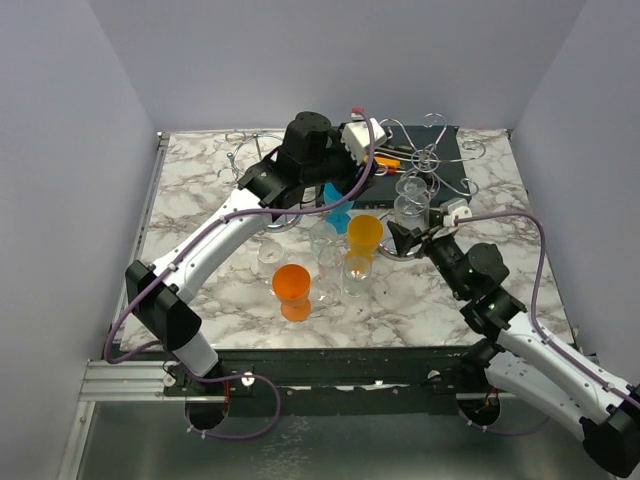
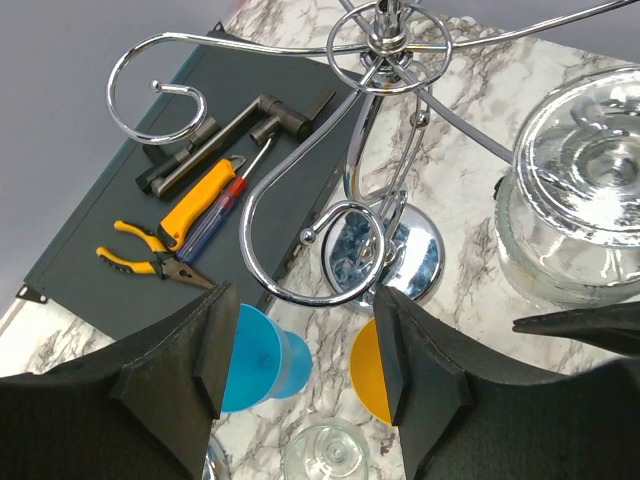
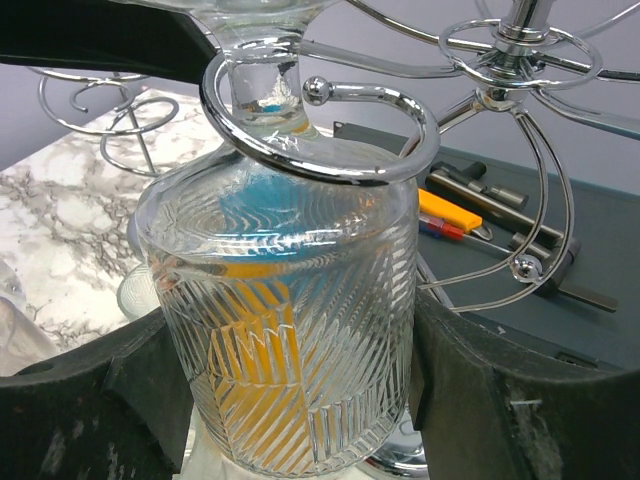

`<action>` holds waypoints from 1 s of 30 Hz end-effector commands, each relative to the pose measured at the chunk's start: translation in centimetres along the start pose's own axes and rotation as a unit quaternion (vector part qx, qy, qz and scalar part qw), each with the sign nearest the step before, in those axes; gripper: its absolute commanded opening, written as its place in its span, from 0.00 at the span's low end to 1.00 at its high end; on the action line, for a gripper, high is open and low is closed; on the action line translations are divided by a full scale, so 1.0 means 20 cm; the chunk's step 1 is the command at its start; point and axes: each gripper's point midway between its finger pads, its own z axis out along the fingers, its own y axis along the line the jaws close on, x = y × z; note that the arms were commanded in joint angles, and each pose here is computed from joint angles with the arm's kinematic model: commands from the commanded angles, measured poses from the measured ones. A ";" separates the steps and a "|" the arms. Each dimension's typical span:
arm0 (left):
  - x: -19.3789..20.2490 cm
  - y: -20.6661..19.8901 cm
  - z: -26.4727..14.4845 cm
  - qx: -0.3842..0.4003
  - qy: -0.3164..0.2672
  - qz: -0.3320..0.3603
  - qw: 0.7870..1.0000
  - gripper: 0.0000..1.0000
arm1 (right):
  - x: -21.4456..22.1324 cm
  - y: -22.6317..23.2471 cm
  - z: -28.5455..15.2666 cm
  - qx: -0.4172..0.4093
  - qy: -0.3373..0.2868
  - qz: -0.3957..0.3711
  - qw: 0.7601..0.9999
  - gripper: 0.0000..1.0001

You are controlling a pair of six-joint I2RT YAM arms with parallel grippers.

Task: Place the wine glass upside down on the wine glass rack
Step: Turn the wine glass upside down at the wine rack.

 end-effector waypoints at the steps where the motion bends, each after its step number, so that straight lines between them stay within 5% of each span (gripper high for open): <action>1: -0.06 0.04 0.01 -0.019 -0.010 0.001 1.000 0.62 | -0.06 0.05 -0.02 -0.032 -0.025 -0.004 0.999 0.01; 18: -0.07 0.08 0.02 -0.041 -0.005 -0.009 0.999 0.62 | 0.00 -0.07 -0.10 0.043 -0.040 0.053 0.997 0.04; 23: -0.08 0.08 0.01 -0.044 -0.006 -0.008 0.999 0.62 | 0.13 -0.05 -0.06 0.046 0.013 0.071 0.996 0.61; 26: -0.08 0.08 0.00 -0.043 -0.007 -0.011 0.999 0.64 | 0.16 -0.06 -0.08 0.055 0.028 0.086 0.994 0.81; 30: -0.09 0.08 -0.01 -0.043 -0.009 -0.016 0.999 0.66 | 0.13 -0.07 -0.12 0.057 0.035 0.092 0.994 0.92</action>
